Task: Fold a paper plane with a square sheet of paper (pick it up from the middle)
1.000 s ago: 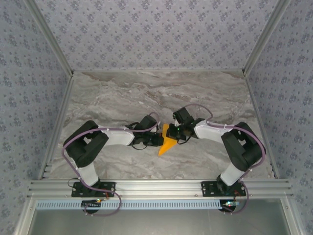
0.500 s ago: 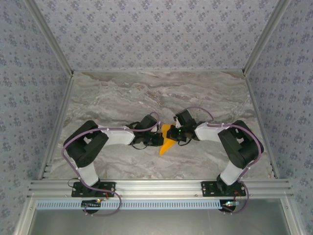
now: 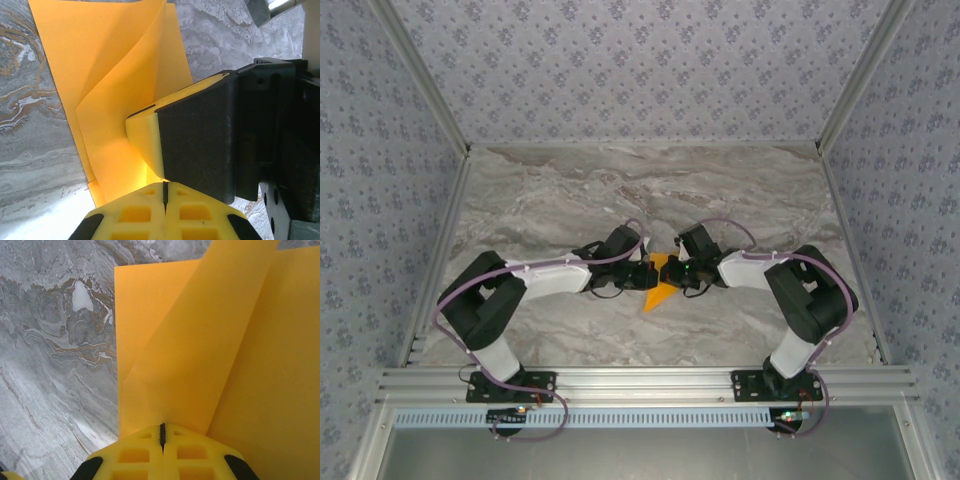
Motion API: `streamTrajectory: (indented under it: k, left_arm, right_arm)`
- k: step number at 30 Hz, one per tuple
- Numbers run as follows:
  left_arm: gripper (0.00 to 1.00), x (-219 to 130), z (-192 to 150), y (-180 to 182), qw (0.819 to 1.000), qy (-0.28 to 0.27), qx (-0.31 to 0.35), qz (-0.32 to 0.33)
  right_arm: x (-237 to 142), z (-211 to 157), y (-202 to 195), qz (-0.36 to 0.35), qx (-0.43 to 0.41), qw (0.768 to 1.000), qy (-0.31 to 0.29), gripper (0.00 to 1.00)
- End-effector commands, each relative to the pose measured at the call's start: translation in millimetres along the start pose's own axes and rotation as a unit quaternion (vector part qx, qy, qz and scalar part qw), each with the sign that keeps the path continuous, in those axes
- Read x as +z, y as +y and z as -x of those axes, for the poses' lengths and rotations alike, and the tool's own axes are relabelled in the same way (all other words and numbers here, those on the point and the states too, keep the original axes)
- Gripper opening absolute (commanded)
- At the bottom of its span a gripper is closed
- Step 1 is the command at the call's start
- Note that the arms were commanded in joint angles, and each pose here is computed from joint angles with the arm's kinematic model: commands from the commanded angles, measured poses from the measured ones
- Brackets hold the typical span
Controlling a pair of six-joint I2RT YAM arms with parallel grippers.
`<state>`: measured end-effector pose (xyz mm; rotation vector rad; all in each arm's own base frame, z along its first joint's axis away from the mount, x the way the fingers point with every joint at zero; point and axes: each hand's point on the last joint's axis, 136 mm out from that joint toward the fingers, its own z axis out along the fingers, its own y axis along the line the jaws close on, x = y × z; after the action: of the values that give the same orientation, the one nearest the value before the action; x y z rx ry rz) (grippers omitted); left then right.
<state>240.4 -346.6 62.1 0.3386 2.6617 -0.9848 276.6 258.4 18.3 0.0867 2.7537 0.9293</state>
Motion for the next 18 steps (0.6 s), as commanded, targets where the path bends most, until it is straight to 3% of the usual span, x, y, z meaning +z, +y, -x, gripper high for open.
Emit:
streamTrajectory:
  k: [1,18]
  left_arm:
    - [0.06,8,-8,2,1.0,0.014,-0.006,0.001]
    - [0.03,18,-30,27,0.999,0.037,-0.025,0.024]
  right_arm:
    - [11,-30,-44,-0.077,0.029,0.996,0.041,0.01]
    - [1,-8,-5,0.006,0.002,1.0,0.012,0.05]
